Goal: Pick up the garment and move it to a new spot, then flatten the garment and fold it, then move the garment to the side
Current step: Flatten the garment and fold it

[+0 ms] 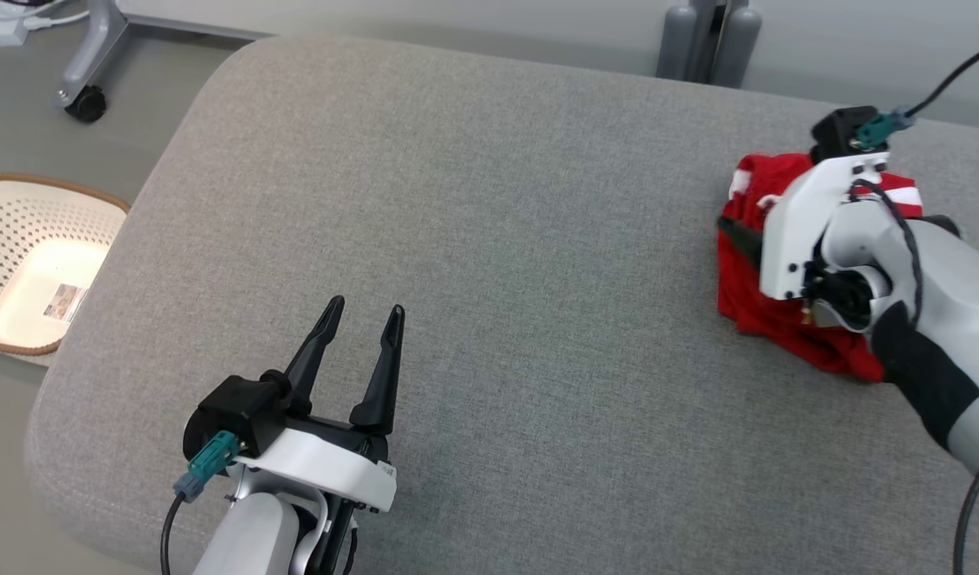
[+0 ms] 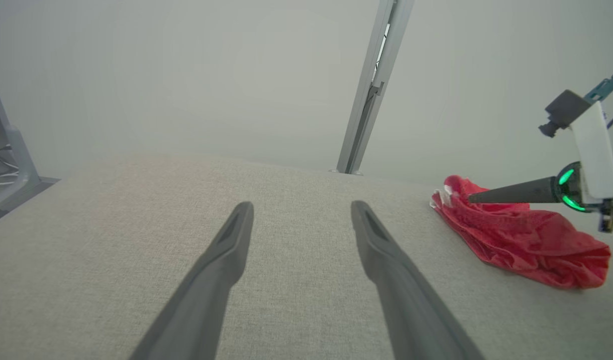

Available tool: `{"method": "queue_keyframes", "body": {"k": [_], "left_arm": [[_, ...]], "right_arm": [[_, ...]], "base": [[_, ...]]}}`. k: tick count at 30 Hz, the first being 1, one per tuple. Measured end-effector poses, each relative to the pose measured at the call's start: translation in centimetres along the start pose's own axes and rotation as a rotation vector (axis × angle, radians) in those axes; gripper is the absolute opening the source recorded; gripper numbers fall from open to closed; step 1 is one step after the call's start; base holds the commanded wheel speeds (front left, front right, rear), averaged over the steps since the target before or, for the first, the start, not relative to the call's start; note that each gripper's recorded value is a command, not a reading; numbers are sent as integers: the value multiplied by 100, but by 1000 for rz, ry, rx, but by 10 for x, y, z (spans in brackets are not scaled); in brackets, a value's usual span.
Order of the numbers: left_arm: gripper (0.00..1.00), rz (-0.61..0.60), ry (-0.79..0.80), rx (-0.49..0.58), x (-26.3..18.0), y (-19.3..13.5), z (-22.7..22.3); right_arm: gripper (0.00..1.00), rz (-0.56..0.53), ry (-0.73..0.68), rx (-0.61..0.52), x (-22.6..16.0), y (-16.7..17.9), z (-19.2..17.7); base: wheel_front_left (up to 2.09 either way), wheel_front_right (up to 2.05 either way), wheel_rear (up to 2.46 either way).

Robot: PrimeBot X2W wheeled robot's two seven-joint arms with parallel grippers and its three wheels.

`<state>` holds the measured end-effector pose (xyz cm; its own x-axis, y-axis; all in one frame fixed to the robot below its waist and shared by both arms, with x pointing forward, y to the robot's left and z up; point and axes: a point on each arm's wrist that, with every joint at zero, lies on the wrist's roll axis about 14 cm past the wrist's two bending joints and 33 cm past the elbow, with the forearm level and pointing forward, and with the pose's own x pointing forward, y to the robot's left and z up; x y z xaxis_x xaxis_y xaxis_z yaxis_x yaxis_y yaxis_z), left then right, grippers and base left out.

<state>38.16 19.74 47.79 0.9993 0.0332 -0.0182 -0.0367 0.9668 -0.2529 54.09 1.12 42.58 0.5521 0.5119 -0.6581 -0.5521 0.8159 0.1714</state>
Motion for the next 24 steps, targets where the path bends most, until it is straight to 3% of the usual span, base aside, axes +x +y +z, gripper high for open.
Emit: {"method": "queue_keyframes", "body": {"k": [4,11,17,24], "left_arm": [[100,-11,-14,2,-1,-3,5],[100,-46,-42,1,-7,-15,13],[100,-81,-81,-12,-9,-27,24],[100,-119,-128,-30,-5,-40,38]], "right_arm": [[100,40,-44,11,-9,18,11],[100,35,-206,19,-42,20,44],[100,-45,-419,-26,-90,-8,72],[100,-164,-620,-88,-151,-48,69]], "base": [[0,0,0],[0,0,0],[0,0,0],[0,0,0]]}}
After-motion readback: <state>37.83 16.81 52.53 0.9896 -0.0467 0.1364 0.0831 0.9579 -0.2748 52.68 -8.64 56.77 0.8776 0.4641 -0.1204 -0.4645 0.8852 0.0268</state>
